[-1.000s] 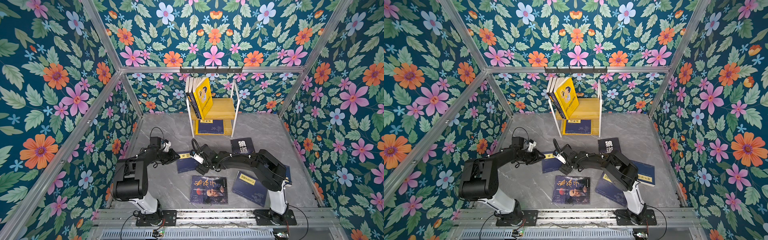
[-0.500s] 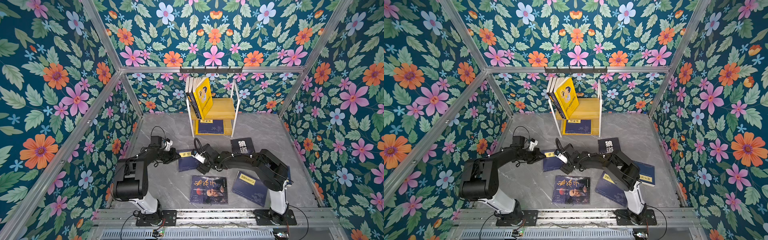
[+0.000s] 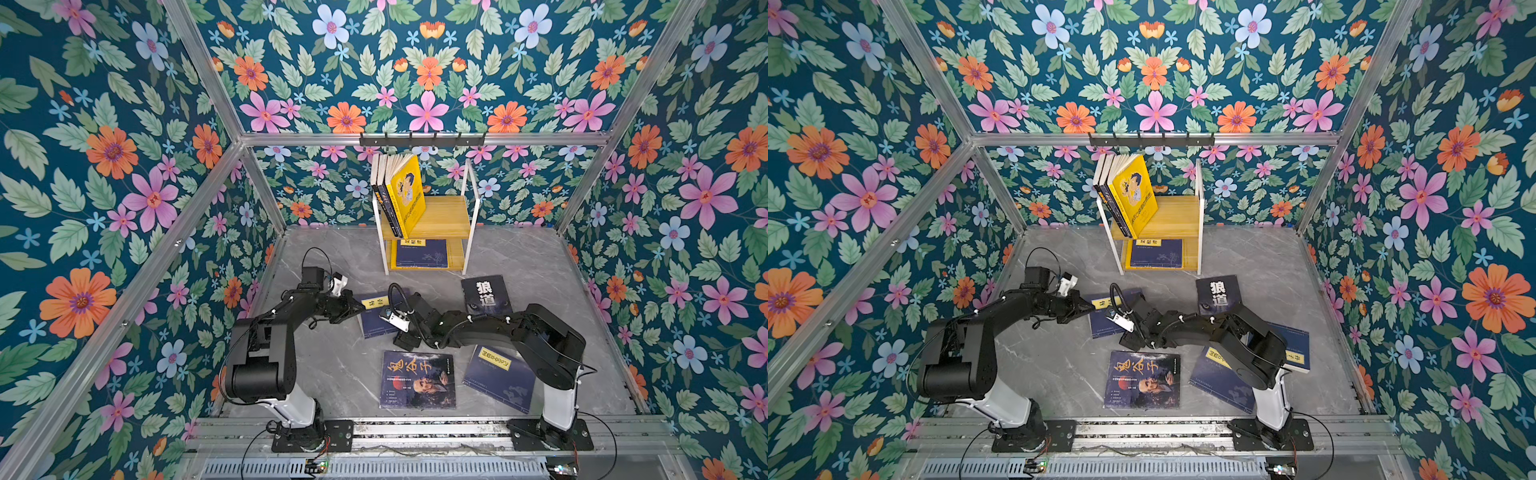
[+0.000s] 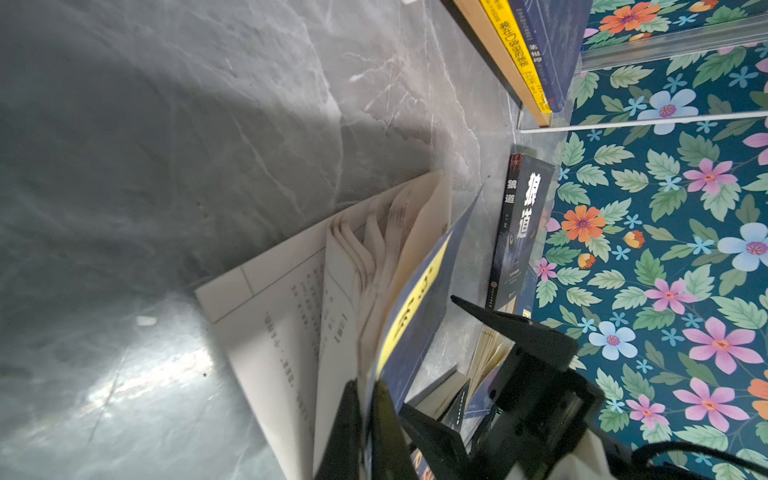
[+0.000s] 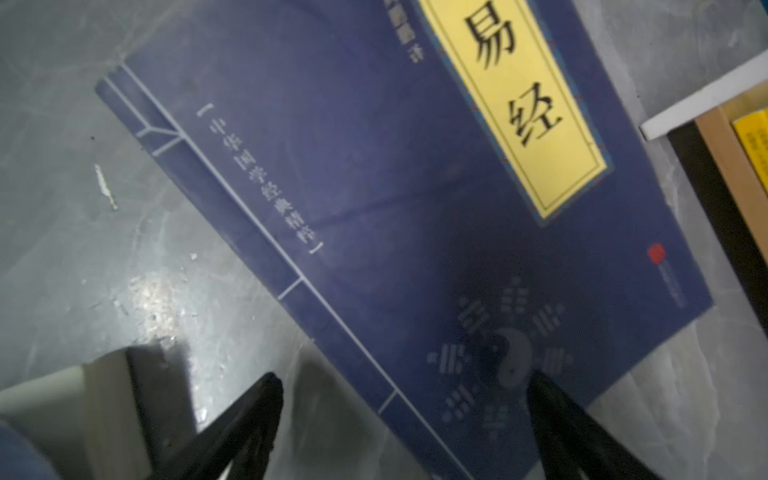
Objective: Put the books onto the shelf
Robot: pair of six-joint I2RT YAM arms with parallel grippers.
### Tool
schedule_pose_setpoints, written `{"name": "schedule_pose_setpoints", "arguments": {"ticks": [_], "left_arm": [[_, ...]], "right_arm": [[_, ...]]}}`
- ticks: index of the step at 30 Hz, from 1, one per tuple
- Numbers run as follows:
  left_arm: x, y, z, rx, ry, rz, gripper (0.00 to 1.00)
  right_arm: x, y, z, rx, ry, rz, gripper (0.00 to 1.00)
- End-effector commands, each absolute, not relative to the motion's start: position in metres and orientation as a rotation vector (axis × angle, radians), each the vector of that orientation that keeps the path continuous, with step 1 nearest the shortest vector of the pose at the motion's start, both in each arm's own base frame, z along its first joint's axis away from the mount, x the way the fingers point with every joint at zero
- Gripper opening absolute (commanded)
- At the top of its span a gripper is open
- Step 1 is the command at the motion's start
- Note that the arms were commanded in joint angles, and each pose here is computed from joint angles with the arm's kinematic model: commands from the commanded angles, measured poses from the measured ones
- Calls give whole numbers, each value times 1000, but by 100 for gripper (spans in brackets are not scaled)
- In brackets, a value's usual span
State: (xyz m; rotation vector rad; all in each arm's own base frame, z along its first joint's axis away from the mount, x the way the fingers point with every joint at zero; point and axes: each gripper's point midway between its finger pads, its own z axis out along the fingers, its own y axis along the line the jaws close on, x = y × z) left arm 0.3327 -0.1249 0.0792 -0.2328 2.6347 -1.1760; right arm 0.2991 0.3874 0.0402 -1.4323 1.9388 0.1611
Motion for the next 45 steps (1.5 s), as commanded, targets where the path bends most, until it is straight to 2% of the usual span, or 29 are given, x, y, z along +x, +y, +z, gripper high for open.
{"name": "schedule_pose_setpoints", "arguments": {"ticks": [1,3,6,8,10,11,12,14,16,18,22,27,35,38,42,44,45], "left_arm": [[330,-128,83,-250,2637,-1228,0],[328,-128,82,-251,2638,-1228,0],[328,-127,77,-260,2646,-1216,0],[329,-127,77,-260,2649,-1211,0],[329,-127,77,-264,2652,-1210,0],[329,-127,75,-269,2655,-1207,5],[329,-126,75,-267,2655,-1196,18],[330,-123,77,-261,2656,-1161,32],[330,-119,81,-248,2644,-1129,46],[330,-116,84,-250,2629,-1109,56],[332,-102,98,-265,2572,-1066,66],[325,-98,103,-269,2525,-1080,72],[326,-128,103,-280,2491,-1289,78],[330,-134,101,-291,2494,-1324,74],[334,-134,96,-320,2510,-1316,47],[335,-133,94,-327,2515,-1311,31],[334,-133,93,-325,2516,-1311,19]], "right_arm": [[322,389,49,-1417,1801,-20,92],[329,390,50,-1400,1749,-105,91],[339,389,49,-1389,1693,-215,82],[342,387,49,-1381,1667,-266,68],[343,385,52,-1357,1651,-278,44],[342,384,53,-1351,1646,-274,37],[341,382,53,-1349,1642,-271,32],[338,381,53,-1364,1640,-271,20],[334,381,54,-1374,1630,-261,0],[333,382,56,-1368,1608,-256,0],[334,385,56,-1392,1602,-270,0],[335,394,64,-1393,1585,-253,0],[331,409,79,-1406,1542,-249,0],[327,410,77,-1426,1535,-251,0],[322,411,78,-1437,1529,-264,0],[319,411,82,-1435,1522,-253,0],[317,411,84,-1434,1519,-246,0]]}}
